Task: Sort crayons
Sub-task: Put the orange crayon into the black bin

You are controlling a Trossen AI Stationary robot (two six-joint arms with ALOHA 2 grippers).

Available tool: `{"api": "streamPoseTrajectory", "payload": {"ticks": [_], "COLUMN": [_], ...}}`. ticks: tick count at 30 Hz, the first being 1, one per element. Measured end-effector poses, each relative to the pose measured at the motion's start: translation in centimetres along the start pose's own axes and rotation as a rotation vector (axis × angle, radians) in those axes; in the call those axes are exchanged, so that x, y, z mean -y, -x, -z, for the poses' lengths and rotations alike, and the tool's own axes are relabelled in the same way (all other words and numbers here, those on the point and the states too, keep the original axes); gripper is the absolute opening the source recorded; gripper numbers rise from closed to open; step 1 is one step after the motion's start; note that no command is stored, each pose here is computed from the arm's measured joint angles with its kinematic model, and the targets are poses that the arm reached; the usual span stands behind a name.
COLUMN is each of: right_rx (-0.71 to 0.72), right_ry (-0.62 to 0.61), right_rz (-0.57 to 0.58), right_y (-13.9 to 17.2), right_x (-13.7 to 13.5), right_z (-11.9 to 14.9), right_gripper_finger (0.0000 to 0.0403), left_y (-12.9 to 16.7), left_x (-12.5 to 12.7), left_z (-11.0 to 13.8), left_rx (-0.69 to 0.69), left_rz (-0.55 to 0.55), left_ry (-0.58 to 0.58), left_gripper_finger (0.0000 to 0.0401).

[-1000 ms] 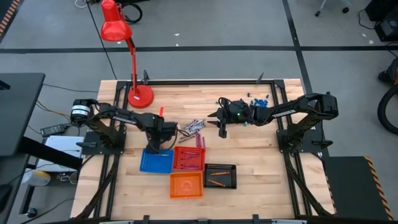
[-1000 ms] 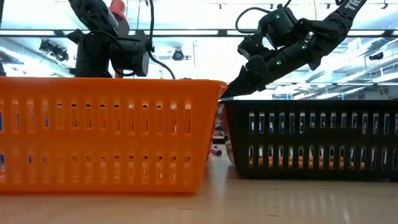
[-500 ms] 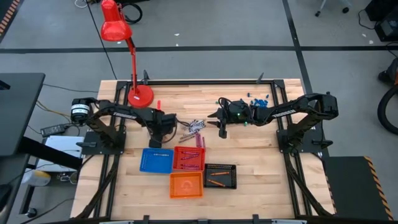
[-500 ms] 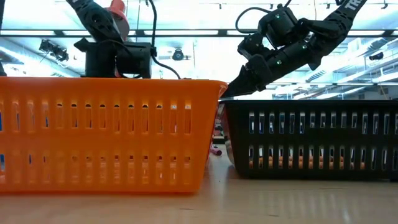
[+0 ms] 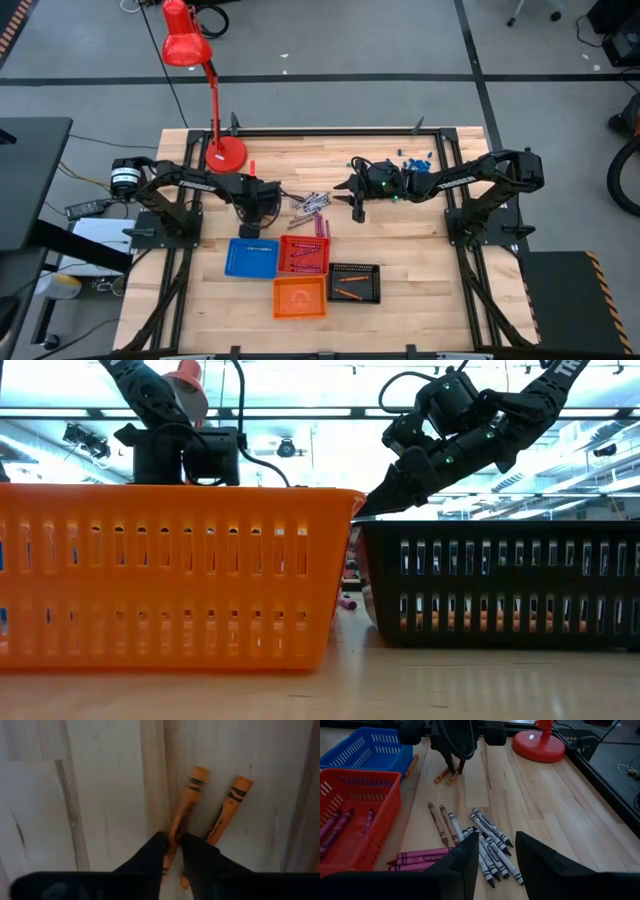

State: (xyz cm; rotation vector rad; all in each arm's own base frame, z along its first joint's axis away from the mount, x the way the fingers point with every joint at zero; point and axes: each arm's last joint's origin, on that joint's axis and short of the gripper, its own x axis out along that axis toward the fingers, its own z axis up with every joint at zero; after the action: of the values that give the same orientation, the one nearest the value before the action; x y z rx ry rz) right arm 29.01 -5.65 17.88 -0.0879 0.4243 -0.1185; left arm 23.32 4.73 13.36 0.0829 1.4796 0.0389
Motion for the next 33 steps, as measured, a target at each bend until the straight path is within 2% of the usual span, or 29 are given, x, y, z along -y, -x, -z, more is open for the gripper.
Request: {"api": "streamPoseTrajectory", "payload": {"ticks": [6,13,22,26,33], "right_rx": [0.000,0.000,0.000,0.006,0.083], "right_ry": [-0.003,-0.007,-0.008,-0.011,-0.011], "right_rz": [0.000,-0.001,-0.002,-0.001,0.002], "right_y": [0.0,0.0,0.0,0.0,0.0], "right_x": [0.0,0.0,0.0,0.0,-0.1], "right_z": [0.0,0.0,0.0,0.0,-0.8], "right_gripper_finger": [0.0133,0.0133,0.0133,0.0133,0.0136], "left_y": [0.0,0.3,2.6,3.8,5.5], "left_x": [0.0,0.0,-0.2,-0.3,-0.8], "left_z": [0.0,0.0,0.3,0.0,-1.8], "left_rx": [0.000,0.022,0.134,0.225,0.493], "left_rz": [-0.004,-0.012,-0.047,-0.060,-0.114], "left_ry": [0.015,0.038,0.056,0.073,0.058], "left_gripper_finger": [0.0019,0.0027,0.0028,0.0029,0.0029]}}
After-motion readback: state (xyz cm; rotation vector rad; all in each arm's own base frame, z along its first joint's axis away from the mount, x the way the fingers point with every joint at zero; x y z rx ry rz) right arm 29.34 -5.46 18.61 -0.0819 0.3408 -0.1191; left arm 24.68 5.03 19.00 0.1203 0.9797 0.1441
